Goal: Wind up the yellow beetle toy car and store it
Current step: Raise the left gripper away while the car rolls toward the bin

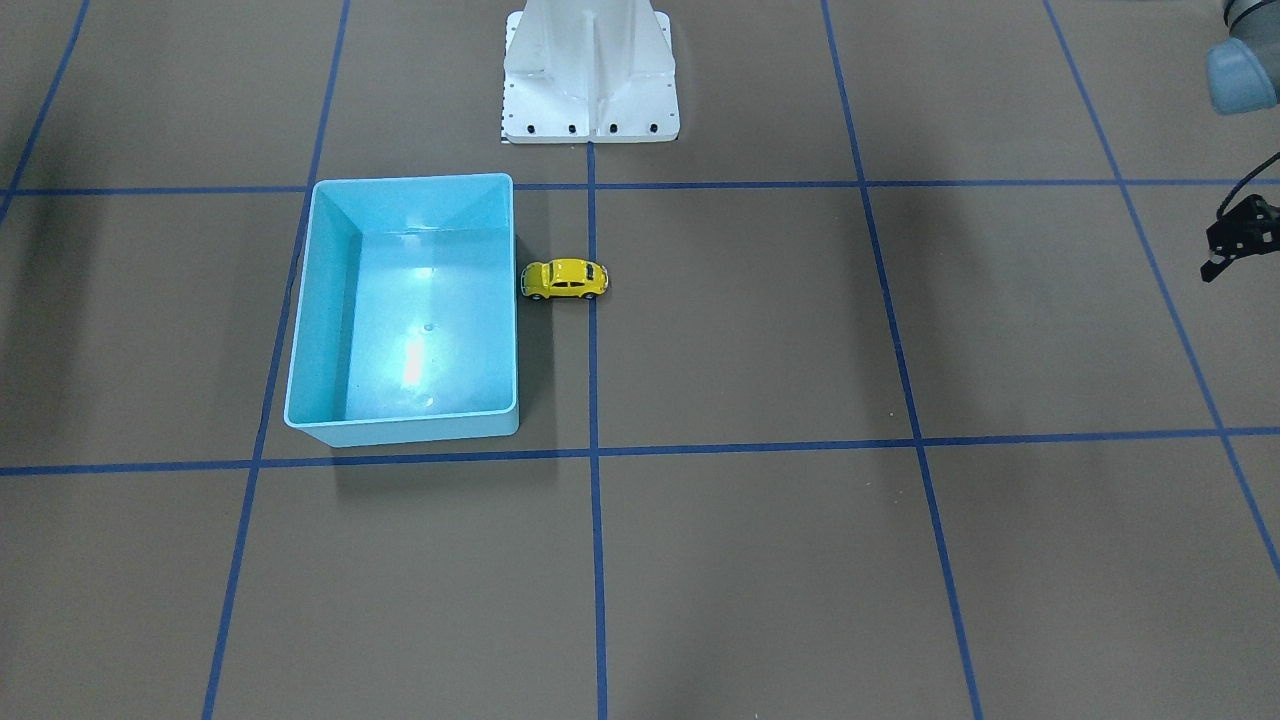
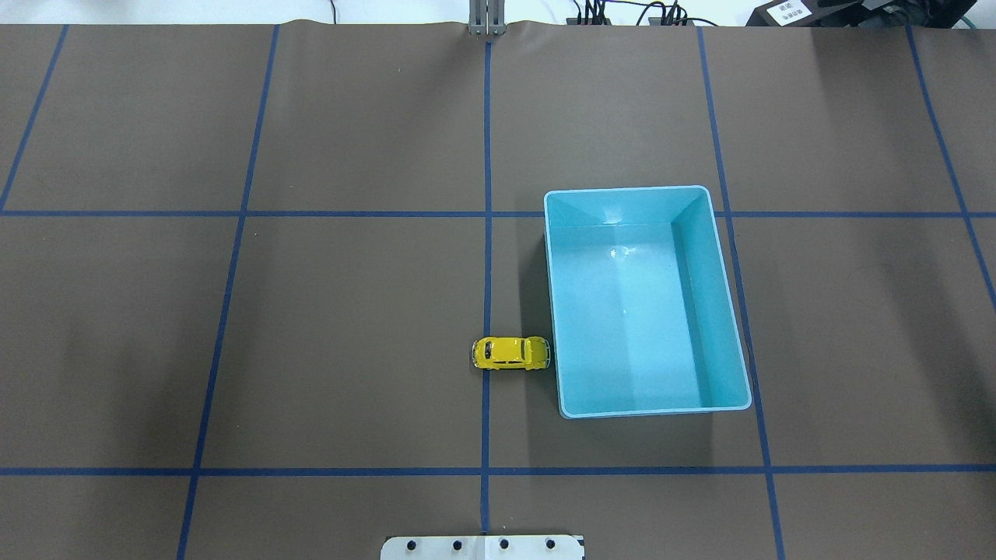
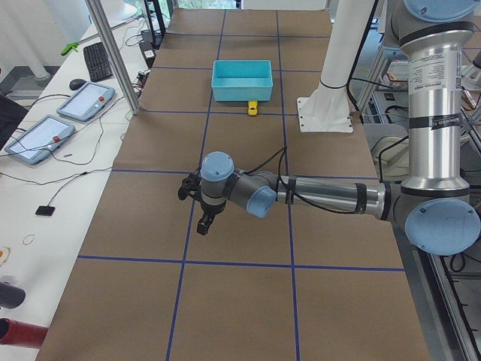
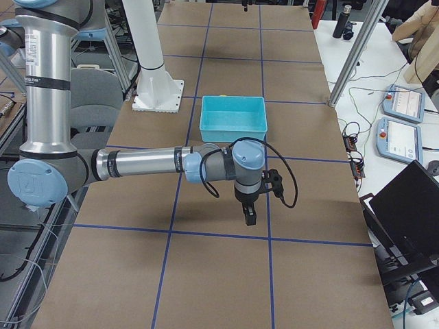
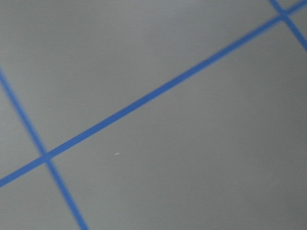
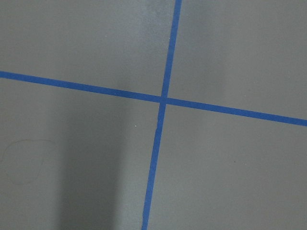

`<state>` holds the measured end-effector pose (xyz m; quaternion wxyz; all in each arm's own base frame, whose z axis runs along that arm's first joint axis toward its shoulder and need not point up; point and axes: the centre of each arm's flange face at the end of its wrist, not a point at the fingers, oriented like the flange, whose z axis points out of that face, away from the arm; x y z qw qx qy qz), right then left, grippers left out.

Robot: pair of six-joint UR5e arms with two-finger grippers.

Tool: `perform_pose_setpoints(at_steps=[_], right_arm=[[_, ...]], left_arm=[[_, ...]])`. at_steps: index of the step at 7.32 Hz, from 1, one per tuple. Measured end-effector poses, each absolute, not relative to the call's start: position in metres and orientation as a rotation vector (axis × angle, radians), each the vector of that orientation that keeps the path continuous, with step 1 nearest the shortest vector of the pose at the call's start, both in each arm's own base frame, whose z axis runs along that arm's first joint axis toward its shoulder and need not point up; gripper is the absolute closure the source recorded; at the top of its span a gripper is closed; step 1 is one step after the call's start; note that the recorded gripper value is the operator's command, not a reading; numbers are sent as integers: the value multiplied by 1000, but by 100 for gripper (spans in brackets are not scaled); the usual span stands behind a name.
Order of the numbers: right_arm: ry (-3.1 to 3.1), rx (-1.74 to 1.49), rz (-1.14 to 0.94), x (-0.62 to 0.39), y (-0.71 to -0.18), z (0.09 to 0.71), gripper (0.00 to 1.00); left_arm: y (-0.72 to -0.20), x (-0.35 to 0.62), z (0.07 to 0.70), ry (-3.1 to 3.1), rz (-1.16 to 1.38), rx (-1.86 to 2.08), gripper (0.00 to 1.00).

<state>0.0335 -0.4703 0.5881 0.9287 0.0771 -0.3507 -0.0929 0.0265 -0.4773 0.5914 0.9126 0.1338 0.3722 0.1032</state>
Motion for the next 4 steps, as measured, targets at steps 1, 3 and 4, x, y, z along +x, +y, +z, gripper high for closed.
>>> perform_pose_setpoints(at_steps=[1,3,4], right_arm=[[-718,177,-229,20,-468,563,0],[-720,218,-309,-7,-463,520,0],[-721,228,-339,-17,-457,499,0]], left_arm=[[-482,7,592,755,143,229,0],[-481,-22,598,741,64,187,0],[-469,-36,610,737,28,169,0]])
